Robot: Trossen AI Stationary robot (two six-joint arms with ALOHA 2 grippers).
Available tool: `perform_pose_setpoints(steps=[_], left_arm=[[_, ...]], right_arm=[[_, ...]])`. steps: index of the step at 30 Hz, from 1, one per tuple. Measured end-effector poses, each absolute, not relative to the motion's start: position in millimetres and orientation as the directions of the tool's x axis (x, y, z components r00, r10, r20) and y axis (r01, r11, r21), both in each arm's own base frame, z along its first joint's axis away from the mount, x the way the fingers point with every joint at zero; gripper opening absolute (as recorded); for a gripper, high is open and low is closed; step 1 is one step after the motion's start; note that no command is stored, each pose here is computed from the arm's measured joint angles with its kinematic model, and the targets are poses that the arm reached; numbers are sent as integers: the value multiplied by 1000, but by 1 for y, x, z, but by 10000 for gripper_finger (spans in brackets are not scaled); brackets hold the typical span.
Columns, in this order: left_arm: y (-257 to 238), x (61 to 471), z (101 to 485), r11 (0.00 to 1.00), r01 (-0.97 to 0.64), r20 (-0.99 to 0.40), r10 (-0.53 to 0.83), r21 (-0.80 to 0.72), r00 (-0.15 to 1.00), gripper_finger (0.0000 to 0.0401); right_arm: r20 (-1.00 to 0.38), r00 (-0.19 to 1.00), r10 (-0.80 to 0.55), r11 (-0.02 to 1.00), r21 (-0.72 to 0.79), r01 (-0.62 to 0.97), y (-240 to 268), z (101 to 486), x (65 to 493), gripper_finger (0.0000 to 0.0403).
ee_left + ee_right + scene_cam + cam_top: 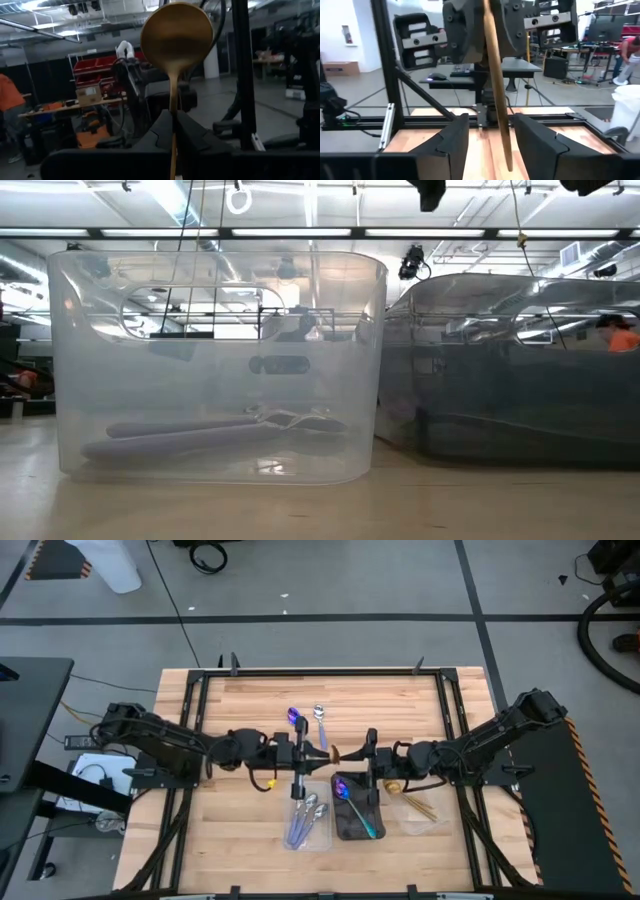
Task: Sort silverware by color (type)
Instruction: Put the gold spoon into the right transparent bin
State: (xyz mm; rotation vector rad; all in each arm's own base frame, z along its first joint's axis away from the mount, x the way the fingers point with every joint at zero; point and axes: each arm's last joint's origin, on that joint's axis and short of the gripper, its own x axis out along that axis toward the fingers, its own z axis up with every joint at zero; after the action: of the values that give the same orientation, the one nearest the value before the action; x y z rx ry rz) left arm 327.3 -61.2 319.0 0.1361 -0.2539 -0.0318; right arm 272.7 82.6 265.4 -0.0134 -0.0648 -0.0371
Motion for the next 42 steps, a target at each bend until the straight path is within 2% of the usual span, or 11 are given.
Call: perform_pose_setpoints(steps=[3, 12, 22, 25, 28, 32, 36, 42], left_arm=[[-54, 330, 319, 992, 39, 269, -70, 120, 961, 13], [-46, 341, 304, 994, 43, 218, -64, 97, 974, 13], [-42, 342, 303, 995, 32, 207, -50, 93, 977, 14], [-41, 342, 302, 996, 31, 199, -47, 87, 979, 16], [-40, 342, 300, 997, 28, 179, -42, 78, 983, 37], [-40, 342, 298, 994, 24, 159, -40, 106, 986, 96], [-40, 336, 300, 993, 32, 80, -42, 117, 996, 145], [-39, 320, 297, 995, 42, -116, -32, 88, 993, 161]], right_arm=[[66, 996, -58, 998, -12, 59, 78, 266, 274, 163], [93, 990, -105, 994, -9, 106, 66, 268, 277, 133], [67, 992, -105, 994, -37, 107, 65, 266, 277, 26], [44, 993, -106, 994, -36, 108, 65, 263, 277, 25], [27, 993, -112, 994, 8, 112, 65, 262, 277, 25], [9, 993, -117, 993, 14, 117, 65, 260, 278, 25], [4, 991, -134, 989, 69, 133, 66, 259, 277, 25], [-84, 985, -150, 980, 118, 159, 69, 257, 269, 31]])
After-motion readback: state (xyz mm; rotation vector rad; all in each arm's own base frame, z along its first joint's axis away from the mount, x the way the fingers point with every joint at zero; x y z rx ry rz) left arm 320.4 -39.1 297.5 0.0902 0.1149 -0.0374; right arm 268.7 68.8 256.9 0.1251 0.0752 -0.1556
